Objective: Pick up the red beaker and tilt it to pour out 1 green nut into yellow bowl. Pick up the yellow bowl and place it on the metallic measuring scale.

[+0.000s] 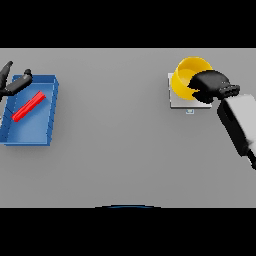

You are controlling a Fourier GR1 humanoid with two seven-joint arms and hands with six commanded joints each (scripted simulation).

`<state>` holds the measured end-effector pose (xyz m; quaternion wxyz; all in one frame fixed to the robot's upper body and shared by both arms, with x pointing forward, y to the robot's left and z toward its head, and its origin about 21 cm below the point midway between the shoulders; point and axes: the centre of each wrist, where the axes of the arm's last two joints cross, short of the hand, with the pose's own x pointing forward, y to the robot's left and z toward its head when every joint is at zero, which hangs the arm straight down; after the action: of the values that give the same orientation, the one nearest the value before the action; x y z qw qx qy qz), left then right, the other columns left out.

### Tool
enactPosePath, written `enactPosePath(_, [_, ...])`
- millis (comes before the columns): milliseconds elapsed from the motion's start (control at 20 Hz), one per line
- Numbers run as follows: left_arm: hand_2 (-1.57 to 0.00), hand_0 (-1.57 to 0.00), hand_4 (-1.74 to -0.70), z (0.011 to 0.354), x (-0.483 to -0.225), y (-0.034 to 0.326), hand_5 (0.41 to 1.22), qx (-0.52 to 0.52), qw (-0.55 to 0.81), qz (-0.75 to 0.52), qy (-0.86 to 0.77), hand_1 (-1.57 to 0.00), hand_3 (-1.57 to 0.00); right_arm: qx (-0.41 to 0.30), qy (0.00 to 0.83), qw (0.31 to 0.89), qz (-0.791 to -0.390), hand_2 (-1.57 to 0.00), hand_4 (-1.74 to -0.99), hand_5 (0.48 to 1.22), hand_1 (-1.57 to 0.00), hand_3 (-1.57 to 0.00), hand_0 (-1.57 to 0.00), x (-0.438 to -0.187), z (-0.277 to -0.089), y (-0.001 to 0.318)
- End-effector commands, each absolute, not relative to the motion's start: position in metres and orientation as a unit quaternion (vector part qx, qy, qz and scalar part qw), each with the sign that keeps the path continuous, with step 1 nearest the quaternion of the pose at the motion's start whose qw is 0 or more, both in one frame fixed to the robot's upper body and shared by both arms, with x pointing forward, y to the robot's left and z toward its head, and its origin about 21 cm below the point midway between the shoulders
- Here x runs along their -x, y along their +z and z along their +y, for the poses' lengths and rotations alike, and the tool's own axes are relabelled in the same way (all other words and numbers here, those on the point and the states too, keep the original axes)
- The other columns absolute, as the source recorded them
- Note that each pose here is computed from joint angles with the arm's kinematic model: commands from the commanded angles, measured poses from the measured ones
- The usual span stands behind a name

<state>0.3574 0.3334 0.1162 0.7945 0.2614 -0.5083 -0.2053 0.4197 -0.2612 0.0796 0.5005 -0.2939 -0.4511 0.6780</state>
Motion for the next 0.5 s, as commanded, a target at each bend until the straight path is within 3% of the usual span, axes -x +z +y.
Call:
enactPosePath(0, [0.0, 0.0, -0.84, 0.3337, -0.3576, 0.1143, 0.775, -0.26, 0.795, -0.508, -0.204, 0.0, 0.0, 0.291, 0.68, 0.5, -0.45, -1.34, -1.682, 1.221, -1.43, -1.11, -1.56, -0.4186, -0.2644, 0.0818])
enactPosePath(100, [0.0, 0.0, -0.84, 0.332, -0.3596, 0.1177, 0.774, -0.26, 0.795, -0.509, -0.202, 0.0, 0.0, 0.292, 0.672, 0.512, -0.448, -1.01, -1.592, 1.074, -1.12, -0.82, -1.33, -0.4198, -0.2615, 0.0794])
enactPosePath(200, [0.0, 0.0, -0.83, 0.3294, -0.3598, 0.1186, 0.768, -0.258, 0.796, -0.51, -0.201, 0.0, 0.0, 0.286, 0.665, 0.528, -0.445, -0.71, -1.535, 0.965, -0.81, -0.58, -0.95, -0.4232, -0.2617, 0.0809])
enactPosePath(300, [0.0, 0.0, -0.84, 0.3304, -0.3592, 0.1188, 0.764, -0.253, 0.796, -0.513, -0.198, 0.0, 0.0, 0.278, 0.66, 0.541, -0.441, -0.47, -1.496, 0.89, -0.56, -0.39, -0.61, -0.4228, -0.262, 0.0817])
enactPosePath(450, [0.0, 0.0, -0.83, 0.3327, -0.3599, 0.1157, 0.749, -0.259, 0.798, -0.506, -0.2, 0.0, 0.0, 0.275, 0.662, 0.54, -0.441, -0.24, -1.461, 0.833, -0.3, -0.21, -0.31, -0.4221, -0.2584, 0.0803])
